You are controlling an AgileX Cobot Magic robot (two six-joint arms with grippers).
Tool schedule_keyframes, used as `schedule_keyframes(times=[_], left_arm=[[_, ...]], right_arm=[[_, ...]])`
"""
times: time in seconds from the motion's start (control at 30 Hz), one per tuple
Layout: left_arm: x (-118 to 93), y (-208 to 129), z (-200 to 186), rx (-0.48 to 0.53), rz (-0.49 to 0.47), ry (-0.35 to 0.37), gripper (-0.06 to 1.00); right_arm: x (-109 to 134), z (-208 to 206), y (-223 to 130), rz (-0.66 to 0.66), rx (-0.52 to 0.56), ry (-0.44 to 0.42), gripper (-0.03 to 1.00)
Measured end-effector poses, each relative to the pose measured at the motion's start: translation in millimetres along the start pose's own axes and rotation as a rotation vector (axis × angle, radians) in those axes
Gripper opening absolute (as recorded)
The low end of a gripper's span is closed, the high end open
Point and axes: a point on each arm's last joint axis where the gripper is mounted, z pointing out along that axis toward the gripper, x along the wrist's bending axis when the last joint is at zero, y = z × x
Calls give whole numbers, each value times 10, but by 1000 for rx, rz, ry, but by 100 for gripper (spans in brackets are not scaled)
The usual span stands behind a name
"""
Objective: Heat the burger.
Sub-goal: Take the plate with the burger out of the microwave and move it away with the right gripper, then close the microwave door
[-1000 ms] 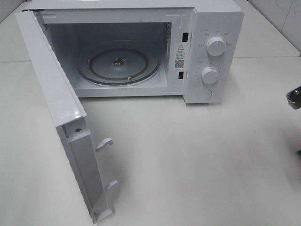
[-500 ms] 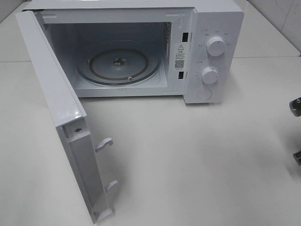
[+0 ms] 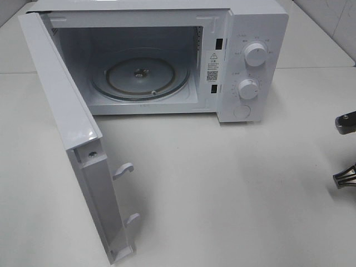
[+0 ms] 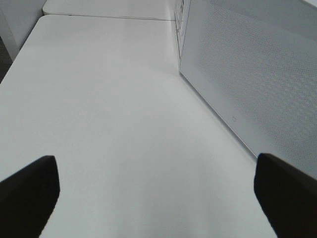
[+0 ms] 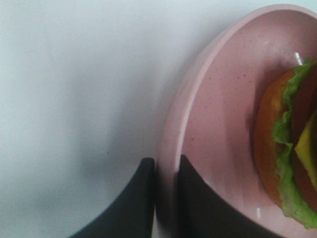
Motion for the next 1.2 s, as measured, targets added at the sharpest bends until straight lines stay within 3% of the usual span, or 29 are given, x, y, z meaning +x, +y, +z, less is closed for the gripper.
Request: schedule_keyframes(times=[0.13,0.17,0.3,0.33,0.37,0.43,0.5,0.9,1.2], left_arm=[[0,0,0,0,0,0,99],[0,0,0,0,0,0,99],[0,0,0,0,0,0,99],[0,0,0,0,0,0,99],[0,0,0,0,0,0,99],[0,0,0,0,0,0,99],[0,0,0,0,0,0,99],[0,0,0,0,0,0,99],[0,0,0,0,0,0,99]], right_arm=[[-9,-2,19,6,-7,-7,24],[-10,-2,22,6,-9,-8,32],[-7,-3,24,10,-7,-4,45],[-3,-3,15,26,2,0,54],[-3,-3,15,26,2,0,54],[2,-3,2,48,17,5,67],[4,-4,-6,58,26,7,72],[-92,-220,135,121,10,54,76],[-196,-606,78,106,88,179,76]])
